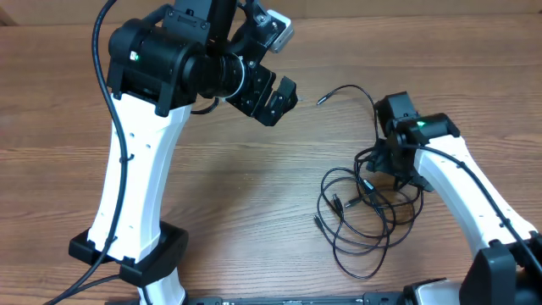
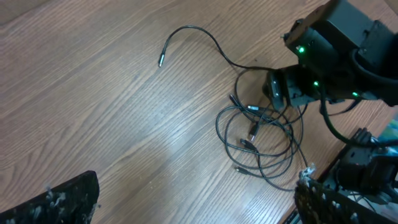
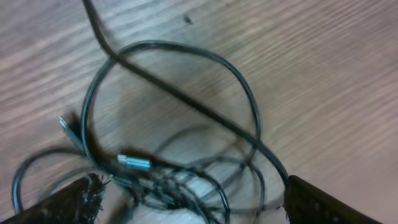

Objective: Untangle cables

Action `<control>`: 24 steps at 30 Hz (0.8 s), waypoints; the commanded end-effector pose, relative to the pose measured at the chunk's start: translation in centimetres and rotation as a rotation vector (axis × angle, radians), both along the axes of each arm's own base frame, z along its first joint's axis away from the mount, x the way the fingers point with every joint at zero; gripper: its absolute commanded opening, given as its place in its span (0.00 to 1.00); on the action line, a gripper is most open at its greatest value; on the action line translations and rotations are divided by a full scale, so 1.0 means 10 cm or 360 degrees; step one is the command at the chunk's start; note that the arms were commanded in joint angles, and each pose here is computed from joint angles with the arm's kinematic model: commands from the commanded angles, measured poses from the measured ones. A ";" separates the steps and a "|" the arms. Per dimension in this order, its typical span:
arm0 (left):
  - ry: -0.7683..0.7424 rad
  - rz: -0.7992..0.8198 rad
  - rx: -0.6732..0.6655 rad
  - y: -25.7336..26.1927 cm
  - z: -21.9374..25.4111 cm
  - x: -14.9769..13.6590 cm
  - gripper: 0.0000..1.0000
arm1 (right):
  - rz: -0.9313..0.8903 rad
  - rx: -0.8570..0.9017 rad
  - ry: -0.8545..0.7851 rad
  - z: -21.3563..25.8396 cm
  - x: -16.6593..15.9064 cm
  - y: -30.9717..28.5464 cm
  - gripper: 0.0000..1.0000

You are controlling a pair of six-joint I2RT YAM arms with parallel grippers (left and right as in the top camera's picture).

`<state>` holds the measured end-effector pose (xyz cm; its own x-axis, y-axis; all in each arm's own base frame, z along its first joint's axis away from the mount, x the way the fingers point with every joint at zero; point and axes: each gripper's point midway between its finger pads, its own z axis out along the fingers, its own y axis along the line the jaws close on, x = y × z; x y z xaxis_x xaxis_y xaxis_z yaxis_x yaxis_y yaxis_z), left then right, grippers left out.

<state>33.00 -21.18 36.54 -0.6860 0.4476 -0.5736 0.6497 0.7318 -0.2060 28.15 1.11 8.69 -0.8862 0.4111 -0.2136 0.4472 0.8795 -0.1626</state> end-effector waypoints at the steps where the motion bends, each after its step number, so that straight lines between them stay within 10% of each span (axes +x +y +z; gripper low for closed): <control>1: -0.0035 -0.0020 0.0028 0.02 0.01 -0.01 1.00 | -0.0001 0.0052 -0.0016 -0.18 0.01 -0.09 0.91; 13: -0.0046 -0.0002 0.0053 0.05 0.00 0.01 1.00 | -0.0295 0.0174 -0.0001 -0.39 -0.11 -0.50 0.85; 19: -0.0046 -0.0002 0.0054 0.05 0.00 0.01 1.00 | -0.0266 0.0405 -0.0030 -0.69 -0.15 -0.25 0.59; 20: -0.0046 -0.0002 0.0054 0.05 0.00 0.01 1.00 | -0.0263 0.0428 -0.0032 -0.75 -0.17 -0.23 0.51; 22: -0.0046 -0.0002 0.0054 0.05 0.00 0.01 1.00 | -0.0257 0.0474 -0.0034 -0.85 -0.22 -0.17 0.04; 24: -0.0045 -0.0002 0.0054 0.05 0.00 0.01 1.00 | -0.0235 0.0518 -0.0031 -0.86 -0.23 -0.13 0.04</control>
<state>33.29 -20.76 36.40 -0.6857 0.4520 -0.5706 0.6414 0.7458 -0.1800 26.38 -1.74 0.61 -0.7967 0.5916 -0.1235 0.5897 0.8057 0.0555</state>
